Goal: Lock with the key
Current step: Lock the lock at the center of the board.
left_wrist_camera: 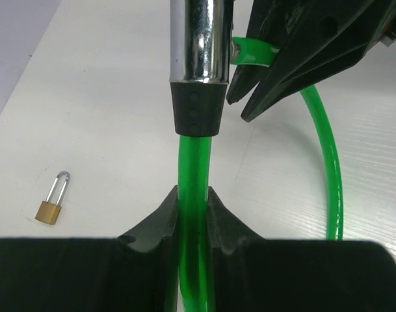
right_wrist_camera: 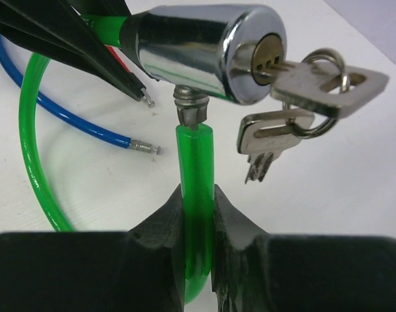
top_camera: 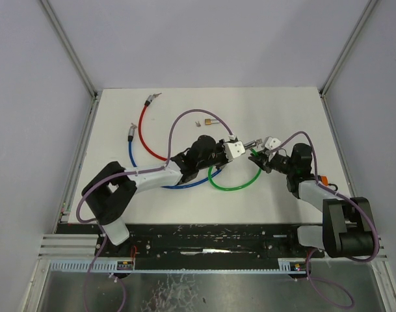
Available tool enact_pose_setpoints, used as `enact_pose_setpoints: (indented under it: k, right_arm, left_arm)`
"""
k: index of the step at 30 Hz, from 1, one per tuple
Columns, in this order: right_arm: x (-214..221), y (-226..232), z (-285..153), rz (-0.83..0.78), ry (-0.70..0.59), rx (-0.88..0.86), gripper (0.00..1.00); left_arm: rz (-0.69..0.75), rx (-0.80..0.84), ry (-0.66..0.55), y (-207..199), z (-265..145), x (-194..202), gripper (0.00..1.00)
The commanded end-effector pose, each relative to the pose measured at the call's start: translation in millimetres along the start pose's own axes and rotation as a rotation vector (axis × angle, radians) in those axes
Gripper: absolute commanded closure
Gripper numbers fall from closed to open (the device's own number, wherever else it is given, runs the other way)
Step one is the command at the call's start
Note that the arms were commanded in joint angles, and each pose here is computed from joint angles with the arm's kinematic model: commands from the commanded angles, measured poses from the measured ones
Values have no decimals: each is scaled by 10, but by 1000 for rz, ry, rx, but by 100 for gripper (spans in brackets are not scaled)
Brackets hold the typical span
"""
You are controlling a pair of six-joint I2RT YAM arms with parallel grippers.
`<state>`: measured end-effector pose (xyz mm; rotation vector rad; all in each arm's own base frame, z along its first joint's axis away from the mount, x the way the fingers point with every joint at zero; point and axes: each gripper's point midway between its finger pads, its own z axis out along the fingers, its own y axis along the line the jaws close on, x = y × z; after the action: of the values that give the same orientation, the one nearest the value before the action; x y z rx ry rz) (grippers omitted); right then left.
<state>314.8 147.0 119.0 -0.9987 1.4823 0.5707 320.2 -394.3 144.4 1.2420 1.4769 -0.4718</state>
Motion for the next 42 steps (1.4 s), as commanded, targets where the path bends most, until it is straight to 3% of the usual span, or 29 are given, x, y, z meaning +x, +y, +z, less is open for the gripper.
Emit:
enact_pose_setpoints:
  k: [1,3,5,6,9,13,16,20,26,31,42]
  right_arm:
    - [-243,27,1,-143,-42,-59,80]
    - [-261,10,-21,-116,-40,-50,81]
    - [-309,35,-20,-72,-48,-73,98]
    - [-336,62,-17,-55,-53,-92,100]
    - [-474,108,-1,-73,-97,-117,100]
    - [-746,-215,17,-183,-143,44,100]
    - [-1006,-381,6,-223,-204,110,100]
    - [-1180,-460,38,-234,-298,135,100]
    - [-861,-530,198,-167,-325,156,100]
    - [-667,-276,185,-180,-317,79,91]
    - [-382,-111,155,-91,-95,-30,74]
  left_arm:
    - [-48,160,57,-471,38,306,100]
    - [-63,158,55,-475,39,302,100]
    - [-86,180,40,-516,41,251,100]
    - [-98,199,25,-543,36,198,100]
    - [-114,272,-35,-628,-9,-26,100]
    - [-100,366,-93,-667,-124,-369,100]
    - [-51,319,-82,-515,-163,-491,100]
    - [41,218,-55,-291,-179,-492,100]
    - [75,169,17,-272,-54,-104,100]
    - [45,159,65,-323,36,164,100]
    - [-15,92,134,-166,152,452,100]
